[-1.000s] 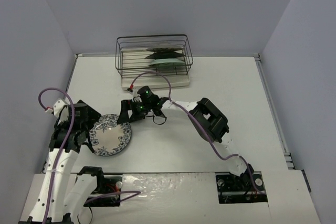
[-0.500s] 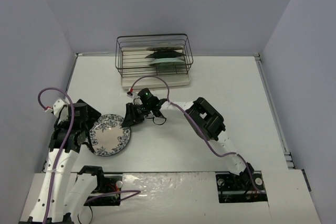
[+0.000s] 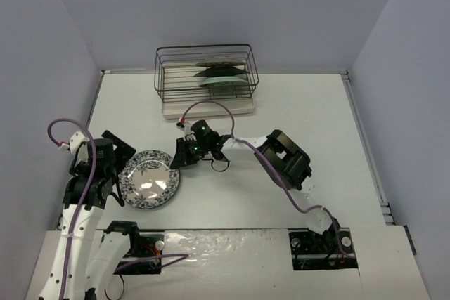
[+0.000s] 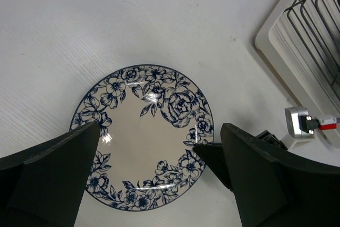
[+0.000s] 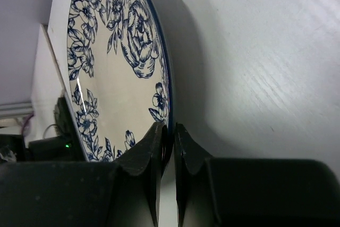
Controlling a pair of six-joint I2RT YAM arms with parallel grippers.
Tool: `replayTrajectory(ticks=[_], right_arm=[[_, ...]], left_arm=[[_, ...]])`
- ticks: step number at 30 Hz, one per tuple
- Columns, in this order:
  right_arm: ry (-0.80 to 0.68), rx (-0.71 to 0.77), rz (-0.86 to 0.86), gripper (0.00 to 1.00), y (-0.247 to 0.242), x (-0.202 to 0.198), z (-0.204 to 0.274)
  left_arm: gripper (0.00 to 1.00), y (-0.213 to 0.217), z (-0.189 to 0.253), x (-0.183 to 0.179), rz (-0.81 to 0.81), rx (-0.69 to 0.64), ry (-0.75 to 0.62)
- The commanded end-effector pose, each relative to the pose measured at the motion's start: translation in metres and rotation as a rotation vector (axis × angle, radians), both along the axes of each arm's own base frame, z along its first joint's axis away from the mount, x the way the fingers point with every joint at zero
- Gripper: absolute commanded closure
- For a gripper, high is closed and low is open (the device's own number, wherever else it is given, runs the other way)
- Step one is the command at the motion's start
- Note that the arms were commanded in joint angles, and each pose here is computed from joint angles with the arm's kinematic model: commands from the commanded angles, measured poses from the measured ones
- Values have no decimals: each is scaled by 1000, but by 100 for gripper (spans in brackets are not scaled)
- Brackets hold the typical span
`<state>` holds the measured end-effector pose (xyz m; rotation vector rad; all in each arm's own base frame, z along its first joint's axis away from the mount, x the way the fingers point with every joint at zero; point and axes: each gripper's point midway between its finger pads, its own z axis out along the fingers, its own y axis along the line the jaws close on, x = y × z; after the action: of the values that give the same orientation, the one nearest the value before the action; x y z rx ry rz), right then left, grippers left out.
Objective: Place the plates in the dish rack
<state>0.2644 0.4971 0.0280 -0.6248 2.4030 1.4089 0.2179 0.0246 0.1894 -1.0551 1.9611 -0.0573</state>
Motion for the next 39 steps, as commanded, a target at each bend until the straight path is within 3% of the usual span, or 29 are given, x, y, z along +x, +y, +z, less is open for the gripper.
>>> replayTrajectory(ticks=[1,6,16,20,29,35,39], right_arm=[[-630,128,-100,100,-21,60,146],[-901,124,-304,100,-83,88,240],[-1426,-97,-401,100,-162,87,372],[-1663,-317,-367,100,-174,81,391],[-2016,-673,-292,100,-187,91,426],[-2210,-896,-144,100,-179,95,419],[-2267,-941,-72,100,-172,97,414]], left_arm=[[3,-11,21,16,-77,-13,-91],[3,-16,17,21,-99,-33,-110],[3,-19,17,34,-123,-26,-115],[3,-19,16,38,-121,-22,-111],[3,-19,11,47,-109,-29,-92],[3,-23,8,54,-118,-50,-94],[3,-24,8,58,-115,-59,-102]])
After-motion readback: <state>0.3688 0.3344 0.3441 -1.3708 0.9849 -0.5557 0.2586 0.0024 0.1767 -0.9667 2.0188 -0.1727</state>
